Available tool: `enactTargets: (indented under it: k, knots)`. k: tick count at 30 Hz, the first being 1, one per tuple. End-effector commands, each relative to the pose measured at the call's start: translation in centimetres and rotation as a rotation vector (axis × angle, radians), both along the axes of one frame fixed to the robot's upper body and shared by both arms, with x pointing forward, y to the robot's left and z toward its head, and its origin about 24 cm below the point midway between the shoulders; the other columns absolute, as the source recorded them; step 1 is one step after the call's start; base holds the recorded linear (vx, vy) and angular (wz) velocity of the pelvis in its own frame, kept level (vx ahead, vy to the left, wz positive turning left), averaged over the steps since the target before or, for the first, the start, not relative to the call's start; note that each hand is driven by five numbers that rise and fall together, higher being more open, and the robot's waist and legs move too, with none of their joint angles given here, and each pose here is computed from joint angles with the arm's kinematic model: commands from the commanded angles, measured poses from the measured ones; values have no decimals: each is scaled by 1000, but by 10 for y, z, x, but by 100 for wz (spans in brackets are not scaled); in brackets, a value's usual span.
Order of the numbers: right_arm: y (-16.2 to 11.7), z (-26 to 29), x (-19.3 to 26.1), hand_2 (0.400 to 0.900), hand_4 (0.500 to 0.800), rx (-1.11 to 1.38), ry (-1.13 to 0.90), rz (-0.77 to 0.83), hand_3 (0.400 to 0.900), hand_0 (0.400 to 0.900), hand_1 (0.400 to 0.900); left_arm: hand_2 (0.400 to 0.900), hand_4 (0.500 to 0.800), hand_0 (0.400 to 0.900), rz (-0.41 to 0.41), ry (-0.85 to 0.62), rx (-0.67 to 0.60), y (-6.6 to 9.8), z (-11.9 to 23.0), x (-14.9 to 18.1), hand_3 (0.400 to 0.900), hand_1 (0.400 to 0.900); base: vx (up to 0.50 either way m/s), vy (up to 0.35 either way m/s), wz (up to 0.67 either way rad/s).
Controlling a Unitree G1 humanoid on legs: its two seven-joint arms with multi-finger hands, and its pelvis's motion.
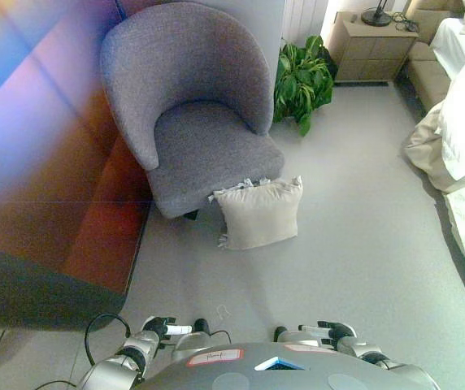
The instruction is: Pick up the pillow and put it on the sofa.
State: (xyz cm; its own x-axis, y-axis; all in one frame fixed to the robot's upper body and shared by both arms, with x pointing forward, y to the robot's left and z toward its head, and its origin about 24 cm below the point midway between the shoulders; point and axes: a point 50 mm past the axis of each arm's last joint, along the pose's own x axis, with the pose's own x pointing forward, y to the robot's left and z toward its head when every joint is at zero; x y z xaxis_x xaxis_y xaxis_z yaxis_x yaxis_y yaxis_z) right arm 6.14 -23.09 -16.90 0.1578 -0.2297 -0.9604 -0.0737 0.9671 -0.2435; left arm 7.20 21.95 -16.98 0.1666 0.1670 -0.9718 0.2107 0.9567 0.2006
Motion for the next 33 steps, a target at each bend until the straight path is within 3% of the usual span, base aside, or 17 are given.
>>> enactTargets:
  k: [1, 16, 28, 33]
  knots:
    - [-1, 1, 12, 900, 800, -23, 10, 37, 900, 900, 900, 900, 800, 900, -10, 18, 74, 4, 0, -2, 900, 900, 0, 0, 0]
    - [-3, 2, 13, 900, 800, -27, 7, 41, 900, 900, 900, 900, 800, 900, -20, 31, -7, -4, -1, 1, 900, 900, 6, -10, 0]
    - [-7, 5, 24, 900, 800, -29, -31, 21, 900, 900, 900, 900, 800, 900, -10, 22, 4, -5, 0, 7, 900, 900, 10, -89, 5]
    - [-17, 10, 32, 900, 800, -63, -63, -20, 900, 900, 900, 900, 800, 900, 27, 30, -2, -10, 0, 10, 900, 900, -5, -82, 10]
